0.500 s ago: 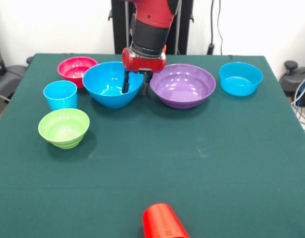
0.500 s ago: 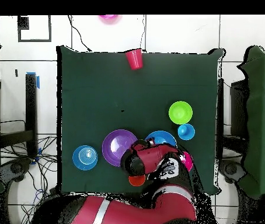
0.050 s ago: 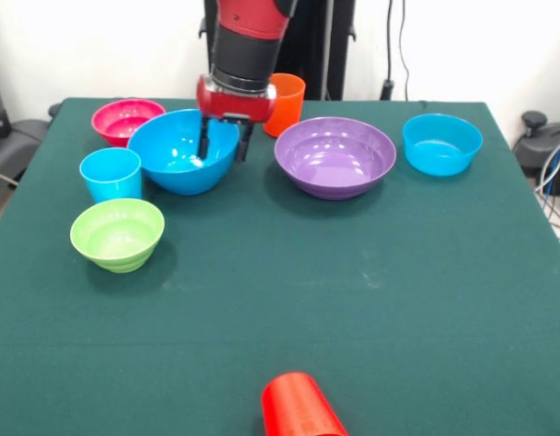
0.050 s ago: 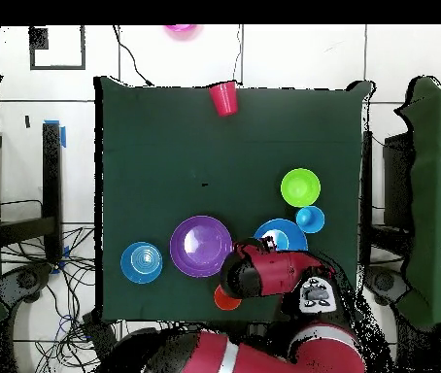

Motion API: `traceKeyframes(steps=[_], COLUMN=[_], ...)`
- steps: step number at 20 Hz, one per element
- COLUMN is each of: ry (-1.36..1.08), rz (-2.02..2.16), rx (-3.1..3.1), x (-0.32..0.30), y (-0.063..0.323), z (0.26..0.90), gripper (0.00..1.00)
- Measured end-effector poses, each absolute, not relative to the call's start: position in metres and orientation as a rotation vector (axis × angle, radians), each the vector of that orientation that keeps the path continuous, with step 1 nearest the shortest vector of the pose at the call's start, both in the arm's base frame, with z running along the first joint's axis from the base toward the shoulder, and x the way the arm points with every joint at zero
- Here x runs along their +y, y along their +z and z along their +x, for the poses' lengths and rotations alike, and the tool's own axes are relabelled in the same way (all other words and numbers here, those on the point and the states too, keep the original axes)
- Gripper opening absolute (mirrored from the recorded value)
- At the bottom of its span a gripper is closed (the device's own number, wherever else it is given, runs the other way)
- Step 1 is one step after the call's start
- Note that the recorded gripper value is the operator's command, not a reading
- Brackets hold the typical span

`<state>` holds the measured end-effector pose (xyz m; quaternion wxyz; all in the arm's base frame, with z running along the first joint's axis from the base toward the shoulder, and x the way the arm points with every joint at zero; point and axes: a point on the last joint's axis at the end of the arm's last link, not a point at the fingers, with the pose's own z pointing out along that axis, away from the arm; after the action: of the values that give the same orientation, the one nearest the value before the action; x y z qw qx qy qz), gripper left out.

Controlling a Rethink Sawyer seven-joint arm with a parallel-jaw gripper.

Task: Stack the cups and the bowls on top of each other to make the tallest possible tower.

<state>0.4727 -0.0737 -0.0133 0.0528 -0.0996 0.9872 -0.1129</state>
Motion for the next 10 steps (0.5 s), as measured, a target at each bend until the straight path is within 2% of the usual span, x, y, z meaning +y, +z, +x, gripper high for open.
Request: traceKeyframes(steps=[10], ry=[-0.35], rz=[-0.287], rx=[2.995], x=[-0.0776], y=[-0.0082], z=[0.4743], gripper=[1.0])
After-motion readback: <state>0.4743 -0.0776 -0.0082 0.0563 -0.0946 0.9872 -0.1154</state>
